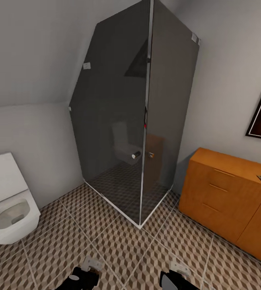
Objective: Take the four mousetraps from the cabinet in the bathroom and place them on the bathroom floor. Make sure all four end up on the same floor surface, and ensure that at least two of them are either under or directly next to the same bathroom sink.
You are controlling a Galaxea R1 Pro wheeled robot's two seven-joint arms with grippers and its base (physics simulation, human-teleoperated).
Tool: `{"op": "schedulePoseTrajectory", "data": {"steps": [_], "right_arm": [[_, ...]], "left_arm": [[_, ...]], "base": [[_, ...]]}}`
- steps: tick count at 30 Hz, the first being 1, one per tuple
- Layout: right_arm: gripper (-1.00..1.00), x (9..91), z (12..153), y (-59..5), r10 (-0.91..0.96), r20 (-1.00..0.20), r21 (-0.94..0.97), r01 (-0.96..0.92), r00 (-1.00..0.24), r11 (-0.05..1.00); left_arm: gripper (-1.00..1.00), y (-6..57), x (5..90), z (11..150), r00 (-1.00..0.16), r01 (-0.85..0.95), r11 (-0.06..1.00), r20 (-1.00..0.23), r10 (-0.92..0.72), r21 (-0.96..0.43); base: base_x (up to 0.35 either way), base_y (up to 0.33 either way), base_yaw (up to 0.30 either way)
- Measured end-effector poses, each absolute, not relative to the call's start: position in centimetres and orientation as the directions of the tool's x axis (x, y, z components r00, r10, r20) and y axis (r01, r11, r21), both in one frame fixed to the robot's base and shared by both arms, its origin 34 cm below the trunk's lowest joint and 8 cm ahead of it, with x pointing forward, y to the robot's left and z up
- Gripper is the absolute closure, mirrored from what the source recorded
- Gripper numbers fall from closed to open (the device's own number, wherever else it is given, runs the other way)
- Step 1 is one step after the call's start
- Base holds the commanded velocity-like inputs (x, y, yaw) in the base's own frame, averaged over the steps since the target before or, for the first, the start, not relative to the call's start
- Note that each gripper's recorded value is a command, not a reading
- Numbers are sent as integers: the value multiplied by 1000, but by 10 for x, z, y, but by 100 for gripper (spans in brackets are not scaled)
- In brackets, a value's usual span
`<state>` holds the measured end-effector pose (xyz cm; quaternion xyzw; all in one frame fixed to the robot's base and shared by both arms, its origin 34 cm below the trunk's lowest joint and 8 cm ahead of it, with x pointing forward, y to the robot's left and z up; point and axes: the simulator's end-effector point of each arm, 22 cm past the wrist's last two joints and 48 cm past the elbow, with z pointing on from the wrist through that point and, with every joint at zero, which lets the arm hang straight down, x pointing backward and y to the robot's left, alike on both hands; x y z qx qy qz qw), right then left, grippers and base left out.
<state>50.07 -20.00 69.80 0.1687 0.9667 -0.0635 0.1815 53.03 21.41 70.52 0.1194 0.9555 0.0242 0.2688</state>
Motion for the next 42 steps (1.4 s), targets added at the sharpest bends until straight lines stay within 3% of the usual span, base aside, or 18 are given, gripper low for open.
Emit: {"op": "schedulePoseTrajectory", "data": {"steps": [21,42], "right_arm": [[100,513,699,-176,203,-405,10,217,-891,976],[100,515,699,-173,167,-413,3,182,-895,983]], "left_arm": [[100,214,521,700,-870,149,987,-467,157,54],[100,213,521,699,-871,145,988,-467,153,52]], "base": [[0,0,2],[0,0,91]]}}
